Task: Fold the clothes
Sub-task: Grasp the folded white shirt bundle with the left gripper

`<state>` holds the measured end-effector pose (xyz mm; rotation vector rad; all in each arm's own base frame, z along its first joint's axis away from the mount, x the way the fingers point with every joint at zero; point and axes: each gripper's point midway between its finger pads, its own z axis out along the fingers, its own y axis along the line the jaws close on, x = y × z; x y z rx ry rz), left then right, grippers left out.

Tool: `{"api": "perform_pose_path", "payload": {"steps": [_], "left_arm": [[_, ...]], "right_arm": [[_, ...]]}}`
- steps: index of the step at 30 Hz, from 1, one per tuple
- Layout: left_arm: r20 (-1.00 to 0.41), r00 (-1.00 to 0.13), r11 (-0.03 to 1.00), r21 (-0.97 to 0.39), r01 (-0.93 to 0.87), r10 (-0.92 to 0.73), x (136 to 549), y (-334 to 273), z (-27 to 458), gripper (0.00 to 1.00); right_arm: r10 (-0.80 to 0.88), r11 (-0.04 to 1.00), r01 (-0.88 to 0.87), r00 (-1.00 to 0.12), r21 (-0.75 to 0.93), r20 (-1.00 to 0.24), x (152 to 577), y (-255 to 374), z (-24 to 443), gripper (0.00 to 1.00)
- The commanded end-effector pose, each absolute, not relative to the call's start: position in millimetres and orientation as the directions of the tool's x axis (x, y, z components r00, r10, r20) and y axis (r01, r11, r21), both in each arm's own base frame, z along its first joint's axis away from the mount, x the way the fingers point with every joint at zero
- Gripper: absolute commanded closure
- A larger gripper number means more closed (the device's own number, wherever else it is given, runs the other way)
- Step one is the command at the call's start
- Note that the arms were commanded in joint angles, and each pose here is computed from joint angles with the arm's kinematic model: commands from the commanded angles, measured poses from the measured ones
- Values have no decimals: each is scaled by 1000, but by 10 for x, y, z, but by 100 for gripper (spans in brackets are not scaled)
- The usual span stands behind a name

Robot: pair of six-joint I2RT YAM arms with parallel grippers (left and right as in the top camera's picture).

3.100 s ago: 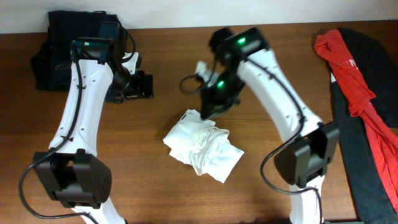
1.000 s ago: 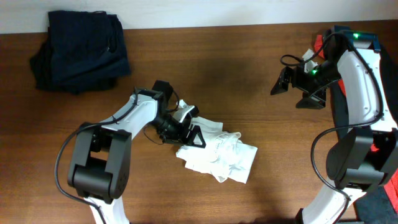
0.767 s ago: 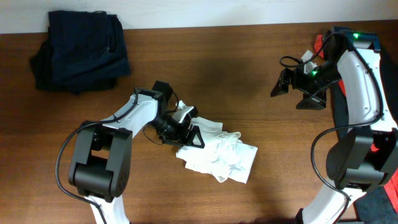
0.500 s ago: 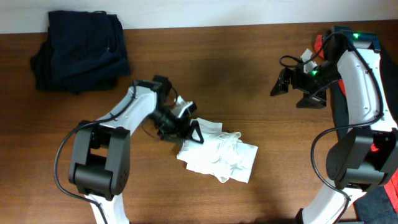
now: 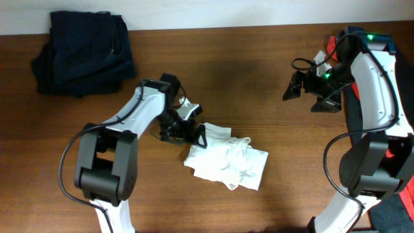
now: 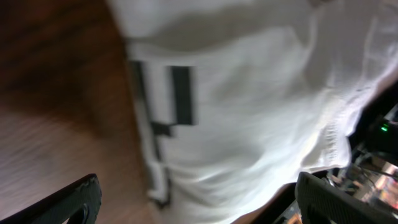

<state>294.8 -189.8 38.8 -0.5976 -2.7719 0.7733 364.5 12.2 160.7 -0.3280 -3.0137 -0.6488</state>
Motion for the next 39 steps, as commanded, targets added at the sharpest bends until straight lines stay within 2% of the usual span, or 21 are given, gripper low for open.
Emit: {"api": "perform_pose_path", "payload": {"steps": [1,5,9,10,12,13,15,19,20,23,25,27,32,39], "left_arm": [[78,-869,722,-595,353,489,2789,-2160,391,1],[118,-852,763,-520,385,510,2676,-2148,198,1],[161,-843,768,-523,369,514,2575,-2130,61,3],[168,-842,770,-524,365,513,2568,-2128,40,8],[174,-841,770,-526,360,512,2561,-2128,20,11],[174,-841,770,-526,360,513,2560,-2129,20,18],[172,-841,770,-526,361,512,2565,-2129,20,26],[186,-849,783,-520,343,495,2578,-2104,32,24],[181,-854,786,-517,340,488,2612,-2084,38,19],[170,-876,798,-517,310,451,2741,-1985,69,17],[175,-891,807,-522,278,420,2795,-1892,77,8],[178,-895,809,-524,266,409,2812,-1860,73,4],[160,-882,752,-601,270,444,2702,-2111,122,4],[147,-841,723,-600,342,520,2539,-2354,87,5]], "right_arm": [[183,901,182,-982,394,35,3672,108,1713,0],[183,901,182,-982,394,36,3671,108,1713,1],[183,901,182,-982,394,36,3671,108,1714,1],[183,901,182,-982,394,37,3670,109,1714,1],[183,901,182,-982,394,37,3668,109,1714,1],[183,901,182,-982,394,37,3668,109,1714,1],[183,901,182,-982,394,37,3668,109,1714,0],[183,901,182,-982,394,37,3668,109,1714,1],[183,901,182,-982,394,37,3669,109,1714,1],[183,901,182,-983,394,36,3671,108,1714,1],[183,901,182,-983,394,36,3670,109,1714,1],[183,901,182,-983,394,36,3670,109,1714,1],[183,900,184,-982,394,41,3658,110,1714,1],[183,901,184,-982,394,40,3661,110,1714,1]]}}
